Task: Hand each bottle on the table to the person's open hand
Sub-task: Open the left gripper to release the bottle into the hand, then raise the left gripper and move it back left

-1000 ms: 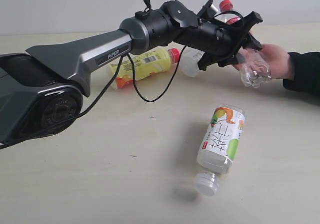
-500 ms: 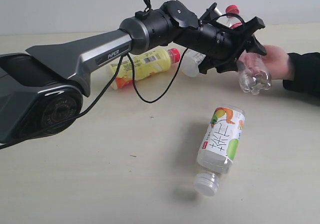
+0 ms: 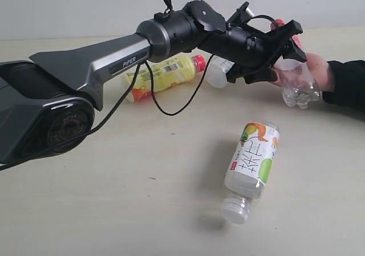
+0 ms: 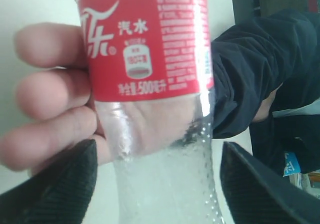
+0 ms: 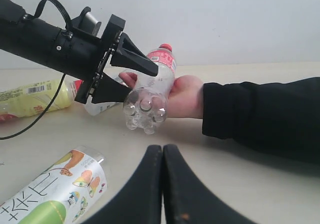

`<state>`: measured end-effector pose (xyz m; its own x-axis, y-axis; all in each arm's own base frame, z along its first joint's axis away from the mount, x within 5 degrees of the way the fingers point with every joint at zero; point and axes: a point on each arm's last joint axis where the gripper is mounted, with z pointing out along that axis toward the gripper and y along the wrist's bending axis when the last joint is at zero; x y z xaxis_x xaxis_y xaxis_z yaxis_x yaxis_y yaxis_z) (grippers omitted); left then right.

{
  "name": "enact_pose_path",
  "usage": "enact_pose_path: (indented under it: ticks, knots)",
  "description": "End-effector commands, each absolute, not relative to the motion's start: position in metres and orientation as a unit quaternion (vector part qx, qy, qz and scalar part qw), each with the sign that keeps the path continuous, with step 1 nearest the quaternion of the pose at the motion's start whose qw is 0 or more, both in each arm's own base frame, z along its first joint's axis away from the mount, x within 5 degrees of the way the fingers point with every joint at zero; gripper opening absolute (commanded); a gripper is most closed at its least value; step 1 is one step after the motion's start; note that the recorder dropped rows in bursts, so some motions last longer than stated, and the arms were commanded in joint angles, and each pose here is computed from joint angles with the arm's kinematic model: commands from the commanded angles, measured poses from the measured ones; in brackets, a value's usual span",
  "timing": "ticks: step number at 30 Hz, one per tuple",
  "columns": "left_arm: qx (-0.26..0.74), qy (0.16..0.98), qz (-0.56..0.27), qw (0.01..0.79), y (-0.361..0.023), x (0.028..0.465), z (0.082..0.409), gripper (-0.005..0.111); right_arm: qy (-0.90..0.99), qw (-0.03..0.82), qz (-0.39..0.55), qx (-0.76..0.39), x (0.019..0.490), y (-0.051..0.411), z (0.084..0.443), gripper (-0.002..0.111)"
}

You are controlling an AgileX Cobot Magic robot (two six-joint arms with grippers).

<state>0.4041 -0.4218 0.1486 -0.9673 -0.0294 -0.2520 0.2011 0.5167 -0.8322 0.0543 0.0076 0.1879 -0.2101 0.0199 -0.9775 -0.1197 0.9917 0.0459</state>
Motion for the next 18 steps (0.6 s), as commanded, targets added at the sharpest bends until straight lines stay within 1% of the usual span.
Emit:
enact_pose_path:
  ticks: [1, 4, 12, 14, 17, 18]
  knots:
    - [0.050, 0.857, -0.499, 0.123, -0.421, 0.406, 0.158, 0.068, 0.772, 0.632, 0.054, -0.030, 0.054, 0.007, 0.188, 0.000]
    - [0.055, 0.854, -0.503, 0.118, -0.420, 0.404, 0.167, 0.068, 0.772, 0.632, 0.054, -0.030, 0.054, 0.007, 0.188, 0.000]
    - [0.105, 0.851, -0.499, 0.122, -0.411, 0.398, 0.206, 0.068, 0.772, 0.633, 0.051, -0.031, 0.054, 0.007, 0.188, 0.000]
    - [0.126, 0.857, -0.486, 0.118, -0.400, 0.398, 0.218, 0.068, 0.772, 0.633, 0.051, -0.031, 0.054, 0.007, 0.188, 0.000]
    - [0.157, 0.863, -0.475, 0.076, -0.378, 0.397, 0.236, 0.068, 0.772, 0.633, 0.051, -0.031, 0.054, 0.007, 0.188, 0.000]
    - [0.164, 0.863, -0.473, 0.073, -0.375, 0.397, 0.239, 0.067, 0.772, 0.633, 0.051, -0.031, 0.054, 0.007, 0.188, 0.000]
